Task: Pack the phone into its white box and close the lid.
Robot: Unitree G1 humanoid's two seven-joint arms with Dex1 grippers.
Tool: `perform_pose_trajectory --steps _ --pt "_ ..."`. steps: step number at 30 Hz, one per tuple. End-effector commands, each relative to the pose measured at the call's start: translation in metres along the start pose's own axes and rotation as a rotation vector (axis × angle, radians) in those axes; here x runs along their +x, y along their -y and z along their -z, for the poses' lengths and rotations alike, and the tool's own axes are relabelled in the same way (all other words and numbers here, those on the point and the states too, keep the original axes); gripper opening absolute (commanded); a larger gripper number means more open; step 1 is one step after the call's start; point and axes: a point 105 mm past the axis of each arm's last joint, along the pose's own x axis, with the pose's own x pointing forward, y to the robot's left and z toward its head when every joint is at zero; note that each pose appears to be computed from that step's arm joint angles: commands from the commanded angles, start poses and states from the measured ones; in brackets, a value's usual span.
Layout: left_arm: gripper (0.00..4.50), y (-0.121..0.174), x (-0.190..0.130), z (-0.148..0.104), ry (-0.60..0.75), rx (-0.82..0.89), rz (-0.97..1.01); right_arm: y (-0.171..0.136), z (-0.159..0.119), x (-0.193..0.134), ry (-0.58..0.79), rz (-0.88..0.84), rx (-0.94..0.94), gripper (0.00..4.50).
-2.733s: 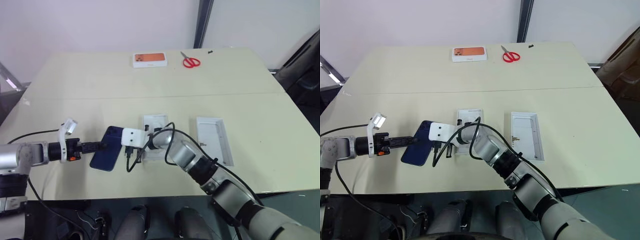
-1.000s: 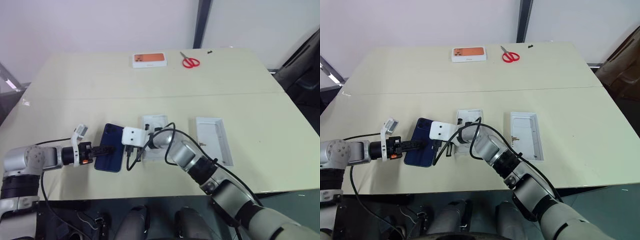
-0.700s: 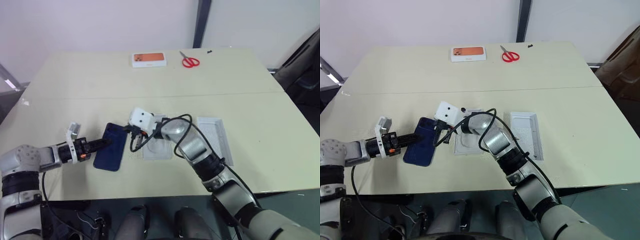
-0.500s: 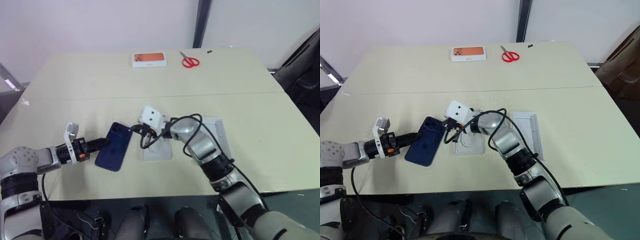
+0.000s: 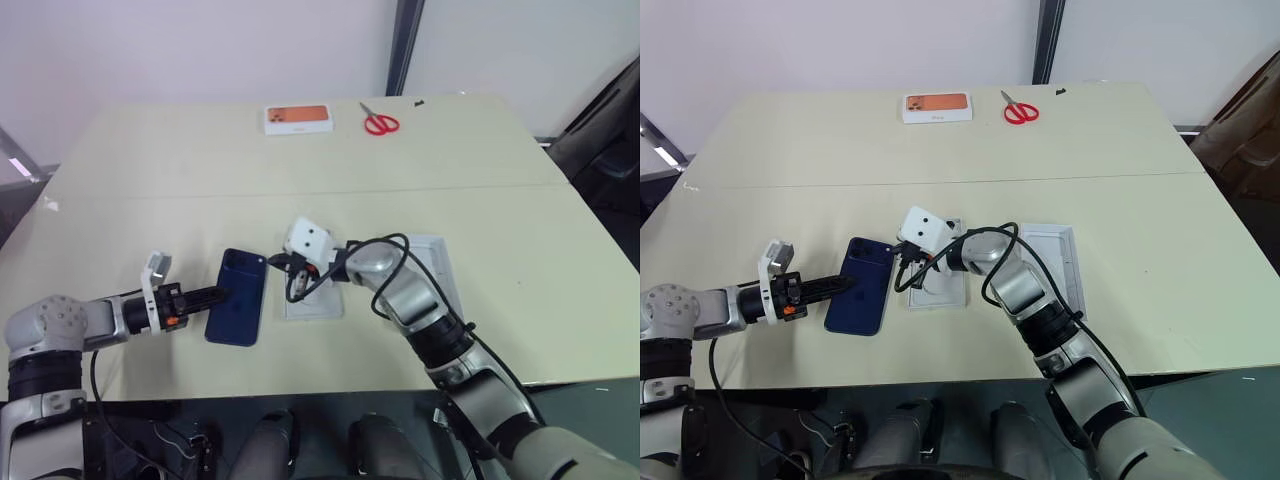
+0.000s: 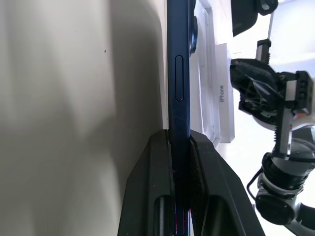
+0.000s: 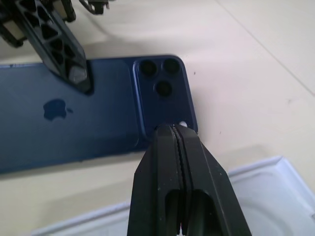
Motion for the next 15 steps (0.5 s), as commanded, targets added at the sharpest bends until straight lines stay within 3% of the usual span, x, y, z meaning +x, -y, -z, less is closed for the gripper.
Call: perform_pose_trajectory --steps 1,5,6,9,14,15 --pt "0.01 0.011 -0.012 -0.021 0.116 -0.040 0.078 -0.001 -0.014 -0.015 0.073 -0.020 -0.010 0.00" --pt "0.01 0.021 -0.019 -0.034 0.209 -0.097 0.175 -0.018 -0.008 -0.039 0.097 -0.131 0.011 0.00" --pt "0.00 0.022 -0.019 -0.034 0.213 -0.099 0.188 -0.022 -0.006 -0.043 0.097 -0.163 0.036 0.26" --pt "0.00 0.031 -0.015 -0.033 0.223 -0.101 0.243 -0.025 0.000 -0.053 0.076 -0.185 0.022 1.24" --pt "0.00 0.043 -0.002 -0.032 0.237 -0.073 0.292 -0.034 0.007 -0.067 0.043 -0.246 -0.070 3.76" --pt "0.00 0.047 0.001 -0.032 0.233 -0.062 0.304 -0.035 0.012 -0.068 0.023 -0.254 -0.091 3.76"
